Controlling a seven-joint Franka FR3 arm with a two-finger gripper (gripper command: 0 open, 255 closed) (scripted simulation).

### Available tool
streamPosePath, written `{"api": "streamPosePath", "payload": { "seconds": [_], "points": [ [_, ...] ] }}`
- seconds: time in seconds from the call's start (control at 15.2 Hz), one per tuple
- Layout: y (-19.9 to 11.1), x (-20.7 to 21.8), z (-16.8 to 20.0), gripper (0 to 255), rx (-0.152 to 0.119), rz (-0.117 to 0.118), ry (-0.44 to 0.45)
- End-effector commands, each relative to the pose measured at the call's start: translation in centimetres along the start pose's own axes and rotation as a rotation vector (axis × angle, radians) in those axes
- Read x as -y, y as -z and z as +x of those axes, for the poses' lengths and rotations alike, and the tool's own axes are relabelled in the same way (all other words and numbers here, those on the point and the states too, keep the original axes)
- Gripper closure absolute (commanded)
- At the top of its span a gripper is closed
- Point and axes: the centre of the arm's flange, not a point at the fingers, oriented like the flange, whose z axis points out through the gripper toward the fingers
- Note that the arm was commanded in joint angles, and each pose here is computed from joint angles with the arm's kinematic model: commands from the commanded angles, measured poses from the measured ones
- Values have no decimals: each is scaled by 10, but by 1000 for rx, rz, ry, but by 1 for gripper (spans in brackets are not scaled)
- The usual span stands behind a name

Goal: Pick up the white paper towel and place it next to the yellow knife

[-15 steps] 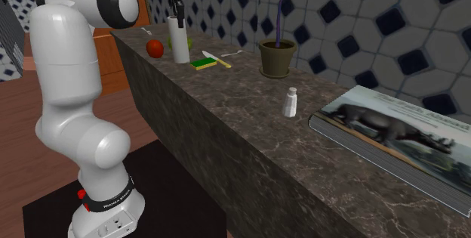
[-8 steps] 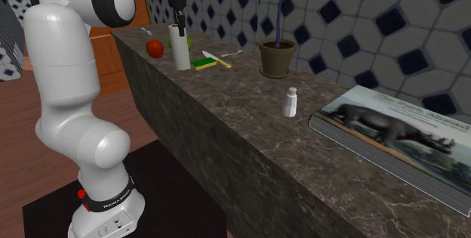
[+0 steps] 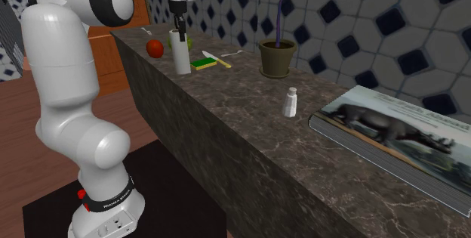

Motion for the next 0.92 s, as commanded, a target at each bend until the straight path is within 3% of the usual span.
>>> {"api": "streamPosePath", "payload": {
  "seconds": [0.0,0.13,0.2,0.53,0.79,0.86],
  "points": [
    [0,0,0,255,0,0,0],
    [0,0,0,255,0,0,0],
    [0,0,0,0,0,0,0],
    [0,0,0,0,0,0,0],
    [50,0,0,0,0,0,0],
    [50,0,0,0,0,0,0]
  ]
}}
